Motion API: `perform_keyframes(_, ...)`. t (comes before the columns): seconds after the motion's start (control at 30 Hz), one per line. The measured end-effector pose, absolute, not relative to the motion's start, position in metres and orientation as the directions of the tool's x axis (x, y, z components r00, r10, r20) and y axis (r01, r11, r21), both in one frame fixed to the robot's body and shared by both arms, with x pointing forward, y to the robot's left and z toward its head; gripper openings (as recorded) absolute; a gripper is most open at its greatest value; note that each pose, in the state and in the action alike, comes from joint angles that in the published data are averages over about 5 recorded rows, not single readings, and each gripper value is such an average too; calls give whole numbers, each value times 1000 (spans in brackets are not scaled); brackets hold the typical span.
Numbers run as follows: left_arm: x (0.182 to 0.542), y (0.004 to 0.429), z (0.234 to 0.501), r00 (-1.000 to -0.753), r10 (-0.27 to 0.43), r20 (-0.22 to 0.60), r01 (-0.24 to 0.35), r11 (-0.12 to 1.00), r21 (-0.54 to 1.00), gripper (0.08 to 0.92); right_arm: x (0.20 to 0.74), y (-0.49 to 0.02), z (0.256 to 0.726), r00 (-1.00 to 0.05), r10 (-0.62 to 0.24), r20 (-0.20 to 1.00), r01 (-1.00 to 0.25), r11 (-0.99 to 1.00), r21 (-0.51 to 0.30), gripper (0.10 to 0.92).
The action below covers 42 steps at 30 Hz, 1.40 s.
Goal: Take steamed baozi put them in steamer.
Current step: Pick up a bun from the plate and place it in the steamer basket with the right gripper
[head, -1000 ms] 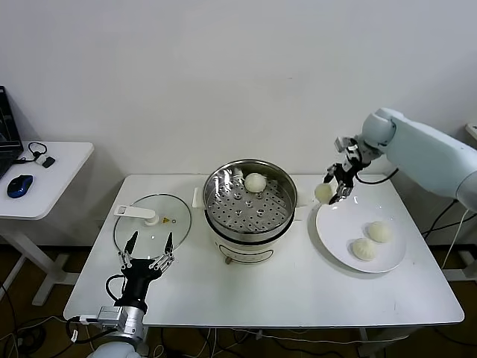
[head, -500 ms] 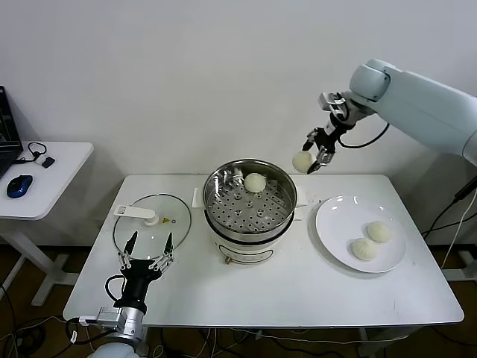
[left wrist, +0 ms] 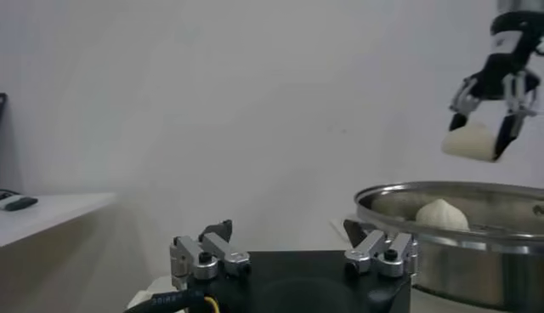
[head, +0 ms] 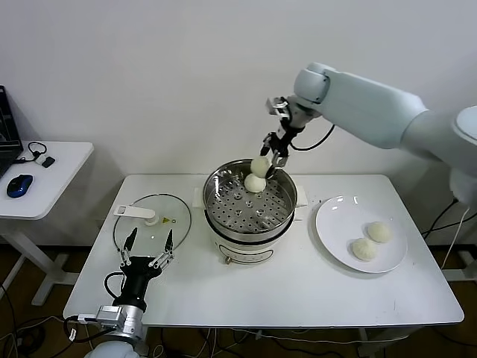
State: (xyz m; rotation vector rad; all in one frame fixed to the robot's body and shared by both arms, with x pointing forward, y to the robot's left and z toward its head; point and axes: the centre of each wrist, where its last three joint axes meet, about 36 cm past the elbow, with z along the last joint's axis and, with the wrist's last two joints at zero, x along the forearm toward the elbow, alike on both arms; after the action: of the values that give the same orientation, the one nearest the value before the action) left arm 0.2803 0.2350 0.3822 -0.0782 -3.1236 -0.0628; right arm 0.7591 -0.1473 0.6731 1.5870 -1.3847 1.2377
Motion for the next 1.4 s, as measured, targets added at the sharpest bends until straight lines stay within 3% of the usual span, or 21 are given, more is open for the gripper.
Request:
perform_keyframes(0.6, 282, 231, 384, -998, 55, 11, 55, 998, 27, 823, 767, -65, 613, 27, -310, 950, -970, -236, -50, 687)
perform_keyframes(1.4, 281, 230, 382, -998, 57, 17, 57, 998, 25, 823, 764, -55, 581, 51, -280, 959, -969, -247, -21, 692)
